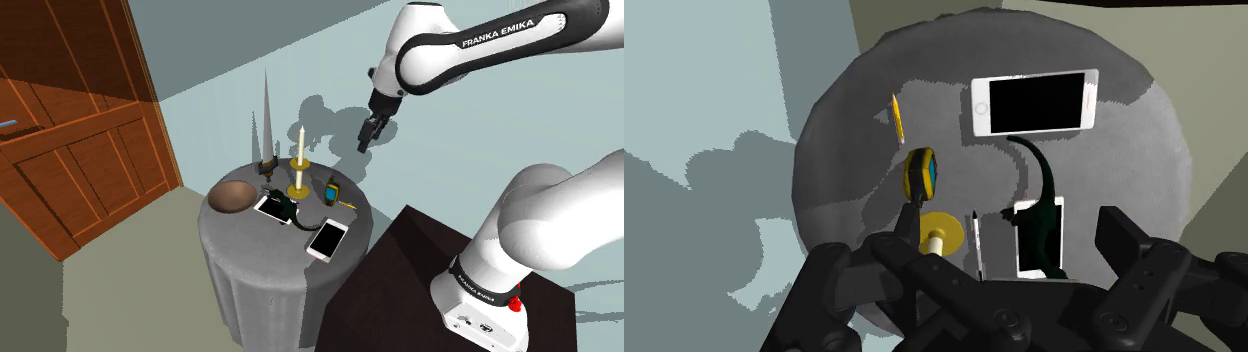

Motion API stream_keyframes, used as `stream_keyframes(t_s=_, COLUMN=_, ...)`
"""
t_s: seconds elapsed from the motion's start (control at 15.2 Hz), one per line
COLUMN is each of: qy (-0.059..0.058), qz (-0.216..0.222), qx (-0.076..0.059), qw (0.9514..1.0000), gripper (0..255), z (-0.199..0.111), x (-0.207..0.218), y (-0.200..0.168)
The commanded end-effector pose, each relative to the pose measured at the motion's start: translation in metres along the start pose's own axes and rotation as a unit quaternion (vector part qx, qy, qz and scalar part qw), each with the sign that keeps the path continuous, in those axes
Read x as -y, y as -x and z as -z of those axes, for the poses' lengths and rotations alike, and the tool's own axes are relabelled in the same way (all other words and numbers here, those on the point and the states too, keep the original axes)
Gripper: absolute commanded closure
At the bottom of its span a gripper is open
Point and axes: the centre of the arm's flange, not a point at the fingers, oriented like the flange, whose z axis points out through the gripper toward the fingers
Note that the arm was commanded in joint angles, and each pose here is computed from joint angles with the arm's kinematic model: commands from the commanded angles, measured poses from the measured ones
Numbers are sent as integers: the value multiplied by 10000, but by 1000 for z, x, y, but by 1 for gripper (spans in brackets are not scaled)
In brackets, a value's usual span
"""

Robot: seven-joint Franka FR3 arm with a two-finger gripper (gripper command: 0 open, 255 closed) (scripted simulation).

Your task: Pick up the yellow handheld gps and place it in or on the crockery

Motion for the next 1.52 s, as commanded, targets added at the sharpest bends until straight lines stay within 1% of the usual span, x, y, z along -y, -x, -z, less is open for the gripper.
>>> stream_keyframes(t_s=0.0, qy=18, qz=53, qx=-50, qw=10000, gripper=0, z=-24, x=-4, y=-7)
stream_keyframes(t_s=1.19, qy=141, qz=504, qx=-349, qw=9980, gripper=0, z=-244, x=-71, y=-56)
stream_keyframes(t_s=1.45, qy=146, qz=521, qx=-360, qw=9979, gripper=0, z=-268, x=-74, y=-59)
